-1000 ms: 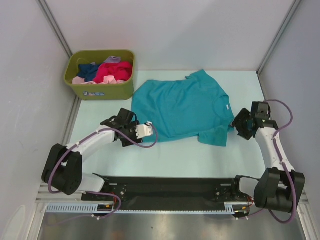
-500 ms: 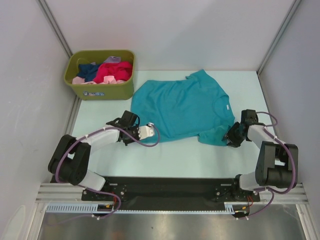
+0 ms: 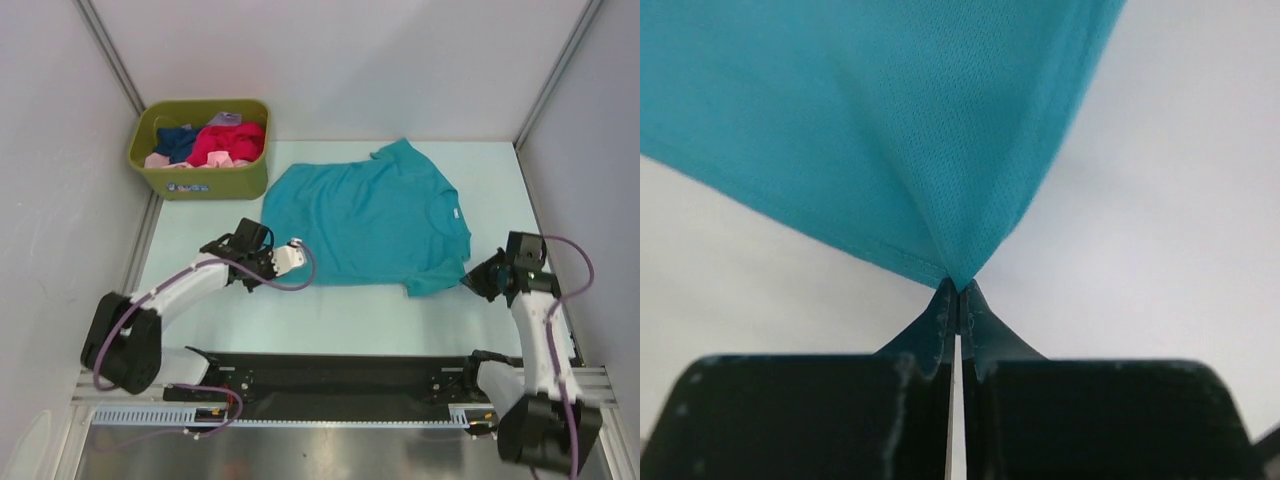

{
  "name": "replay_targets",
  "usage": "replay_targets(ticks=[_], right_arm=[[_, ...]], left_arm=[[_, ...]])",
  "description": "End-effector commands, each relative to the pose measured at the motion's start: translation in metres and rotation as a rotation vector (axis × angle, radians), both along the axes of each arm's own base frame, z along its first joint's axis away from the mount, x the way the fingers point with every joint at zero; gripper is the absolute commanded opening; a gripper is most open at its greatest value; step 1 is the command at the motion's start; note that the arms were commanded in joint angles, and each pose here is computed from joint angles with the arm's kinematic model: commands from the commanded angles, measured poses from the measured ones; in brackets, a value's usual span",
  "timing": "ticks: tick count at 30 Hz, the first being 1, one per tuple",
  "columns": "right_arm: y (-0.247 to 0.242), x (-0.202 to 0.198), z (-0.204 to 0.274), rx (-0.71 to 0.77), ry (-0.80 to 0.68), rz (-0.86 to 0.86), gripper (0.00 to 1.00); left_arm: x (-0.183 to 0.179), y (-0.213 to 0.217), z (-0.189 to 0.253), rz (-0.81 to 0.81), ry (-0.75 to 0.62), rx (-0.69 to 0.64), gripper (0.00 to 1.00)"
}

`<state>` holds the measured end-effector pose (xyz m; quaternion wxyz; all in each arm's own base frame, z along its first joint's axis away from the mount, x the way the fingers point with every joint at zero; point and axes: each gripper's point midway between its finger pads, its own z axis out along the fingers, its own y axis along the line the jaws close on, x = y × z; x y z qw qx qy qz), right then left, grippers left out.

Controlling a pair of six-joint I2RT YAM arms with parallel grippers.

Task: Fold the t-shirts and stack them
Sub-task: Flatten the tshirt out, then fold the tshirt

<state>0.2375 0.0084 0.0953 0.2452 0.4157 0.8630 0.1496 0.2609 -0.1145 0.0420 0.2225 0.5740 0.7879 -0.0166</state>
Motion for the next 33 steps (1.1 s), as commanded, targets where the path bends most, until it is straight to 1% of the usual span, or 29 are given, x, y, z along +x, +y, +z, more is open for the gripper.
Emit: replay_targets(ticks=[1, 3, 4, 5, 6, 7, 8, 10, 11, 13, 15, 16, 17, 18, 19, 20, 21, 22, 23, 24, 26, 27, 29, 30, 32, 33], right_arm=[[0.014, -0.054, 0.029, 0.095, 0.063, -0.161, 0.0], [0.013, -0.067, 0.054, 0.11, -0.022, -0.252, 0.0], [0.015, -0.084, 0.054, 0.117, 0.01, -0.283, 0.0], [0.015, -0.09, 0.063, 0.123, -0.007, -0.307, 0.0], [0.017, -0.097, 0.069, 0.139, -0.026, -0.333, 0.0], [0.021, -0.11, 0.067, 0.15, 0.014, -0.344, 0.0], [0.022, -0.114, 0.077, 0.152, 0.002, -0.347, 0.0], [0.024, -0.128, 0.082, 0.139, 0.017, -0.339, 0.0], [0.024, -0.129, 0.084, 0.132, 0.015, -0.329, 0.0], [0.022, -0.123, 0.085, 0.11, 0.018, -0.284, 0.0], [0.022, -0.107, 0.084, 0.102, -0.005, -0.225, 0.0], [0.017, -0.083, 0.083, 0.079, -0.035, -0.181, 0.0], [0.014, -0.07, 0.082, 0.064, -0.051, -0.158, 0.0], [0.011, -0.056, 0.081, 0.051, -0.064, -0.141, 0.0], [0.004, -0.033, 0.084, 0.024, -0.123, -0.125, 0.0], [0.0, -0.016, 0.073, 0.0, -0.092, -0.081, 0.0], [-0.002, -0.003, 0.069, -0.02, -0.098, -0.052, 0.0], [-0.008, 0.019, 0.076, -0.053, -0.142, -0.041, 0.0], [-0.008, 0.031, 0.07, -0.076, -0.13, -0.001, 0.0], [-0.001, 0.045, 0.054, -0.08, -0.078, 0.058, 0.0], [0.006, 0.079, 0.057, -0.115, -0.121, 0.14, 0.0], [0.011, 0.09, 0.035, -0.108, -0.057, 0.175, 0.0], [0.014, 0.106, 0.026, -0.12, -0.04, 0.214, 0.0], [0.014, 0.115, 0.016, -0.132, -0.005, 0.236, 0.0], [0.008, 0.127, 0.011, -0.174, 0.005, 0.24, 0.0], [0.006, 0.138, 0.017, -0.197, -0.02, 0.251, 0.0]], left_arm=[[-0.019, -0.003, 0.035, -0.004, 0.006, -0.065, 0.01], [-0.036, 0.003, 0.042, -0.029, 0.023, -0.066, 0.0], [-0.043, 0.005, 0.043, -0.045, 0.034, -0.063, 0.0], [-0.059, 0.009, 0.043, -0.063, 0.083, -0.055, 0.0], [-0.065, 0.011, 0.048, -0.093, 0.074, -0.054, 0.0], [-0.073, 0.014, 0.049, -0.104, 0.088, -0.049, 0.0], [-0.087, 0.02, 0.05, -0.116, 0.119, -0.038, 0.0], [-0.099, 0.026, 0.048, -0.139, 0.144, -0.019, 0.0], [-0.108, 0.031, 0.047, -0.143, 0.173, -0.003, 0.0], [-0.112, 0.033, 0.049, -0.147, 0.173, -0.002, 0.0], [-0.096, 0.033, 0.052, -0.108, 0.121, -0.004, 0.0], [-0.083, 0.03, 0.056, -0.087, 0.086, -0.008, 0.0], [-0.062, 0.025, 0.062, -0.066, 0.025, -0.021, 0.0], [-0.05, 0.026, 0.057, -0.028, 0.04, -0.004, 0.0], [-0.031, 0.023, 0.068, -0.008, 0.001, -0.008, 0.0], [-0.015, 0.021, 0.061, 0.018, 0.008, 0.003, 0.0], [-0.003, 0.025, 0.06, 0.049, 0.002, 0.01, 0.0], [0.011, 0.024, 0.066, 0.063, -0.019, 0.014, 0.0], [0.02, 0.025, 0.058, 0.078, 0.0, 0.023, 0.0], [0.028, 0.029, 0.056, 0.097, -0.002, 0.029, 0.0], [0.048, 0.032, 0.053, 0.116, -0.023, 0.053, 0.0], [0.053, 0.033, 0.05, 0.12, -0.028, 0.065, 0.0], [0.064, 0.032, 0.043, 0.125, -0.027, 0.079, 0.0], [0.066, 0.03, 0.04, 0.131, -0.017, 0.078, 0.0], [0.074, 0.028, 0.032, 0.146, -0.003, 0.081, 0.0], [0.076, 0.027, 0.031, 0.158, 0.0, 0.078, 0.0]])
